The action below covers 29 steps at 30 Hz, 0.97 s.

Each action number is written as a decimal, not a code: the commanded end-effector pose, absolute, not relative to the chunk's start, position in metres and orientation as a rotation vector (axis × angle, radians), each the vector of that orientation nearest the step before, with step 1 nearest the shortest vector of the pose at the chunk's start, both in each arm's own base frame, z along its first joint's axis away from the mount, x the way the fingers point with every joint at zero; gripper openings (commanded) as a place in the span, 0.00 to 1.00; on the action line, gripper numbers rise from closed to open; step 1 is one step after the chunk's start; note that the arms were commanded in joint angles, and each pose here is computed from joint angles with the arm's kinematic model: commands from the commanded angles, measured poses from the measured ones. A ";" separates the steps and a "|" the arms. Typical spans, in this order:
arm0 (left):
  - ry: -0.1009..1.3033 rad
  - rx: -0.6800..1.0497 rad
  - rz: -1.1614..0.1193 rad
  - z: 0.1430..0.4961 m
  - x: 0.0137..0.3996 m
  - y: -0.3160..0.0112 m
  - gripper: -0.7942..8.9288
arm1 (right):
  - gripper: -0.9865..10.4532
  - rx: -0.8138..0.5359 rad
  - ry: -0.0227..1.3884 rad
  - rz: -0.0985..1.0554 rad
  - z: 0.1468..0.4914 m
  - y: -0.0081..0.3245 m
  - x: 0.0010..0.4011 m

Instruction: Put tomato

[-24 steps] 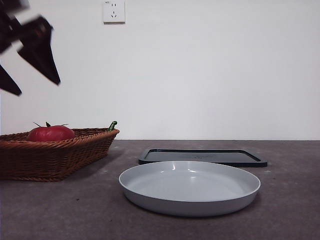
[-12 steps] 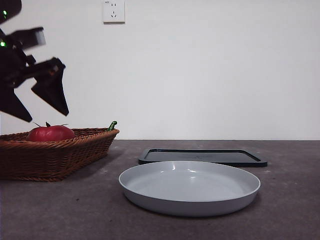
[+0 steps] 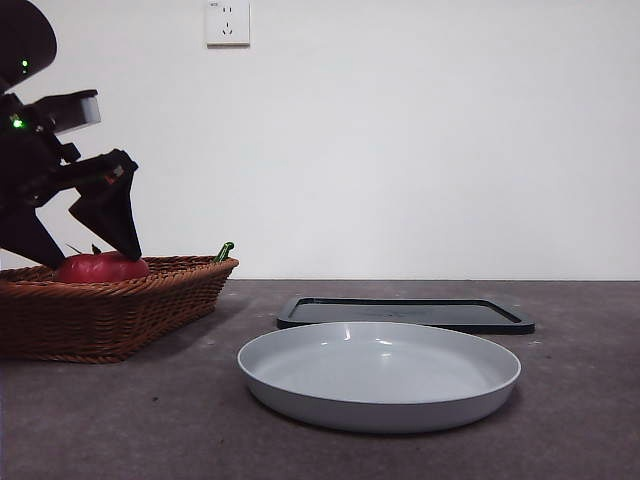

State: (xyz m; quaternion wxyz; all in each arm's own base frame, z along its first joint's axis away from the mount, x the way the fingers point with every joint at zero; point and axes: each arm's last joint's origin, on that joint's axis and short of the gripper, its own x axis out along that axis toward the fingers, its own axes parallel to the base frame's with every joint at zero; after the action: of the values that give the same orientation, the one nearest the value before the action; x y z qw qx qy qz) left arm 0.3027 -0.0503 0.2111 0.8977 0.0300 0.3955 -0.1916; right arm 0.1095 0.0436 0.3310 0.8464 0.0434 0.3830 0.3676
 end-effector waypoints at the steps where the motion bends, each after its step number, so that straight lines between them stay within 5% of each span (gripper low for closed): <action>1: 0.814 0.078 -0.408 0.209 0.309 -0.054 0.60 | 0.42 0.089 0.790 0.781 0.336 0.045 0.111; 10: 0.849 0.084 -0.425 0.199 0.312 -0.060 0.58 | 0.42 0.089 0.790 0.781 0.336 0.045 0.111; 15: 0.851 0.081 -0.424 0.199 0.312 -0.061 0.42 | 0.42 0.089 0.790 0.781 0.336 0.045 0.111; 19: 0.850 0.072 -0.420 0.200 0.311 -0.061 0.39 | 0.42 0.089 0.790 0.782 0.336 0.045 0.111; 29: 0.733 0.056 -0.440 0.247 0.303 -0.065 0.39 | 0.42 0.089 0.790 0.781 0.336 0.045 0.111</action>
State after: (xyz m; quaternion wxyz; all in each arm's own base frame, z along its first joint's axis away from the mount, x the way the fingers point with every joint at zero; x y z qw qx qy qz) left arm 0.3003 -0.0616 0.2331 0.9018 0.0290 0.3783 -0.2070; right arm 0.1095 0.0436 0.3310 0.8466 0.0432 0.3826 0.3675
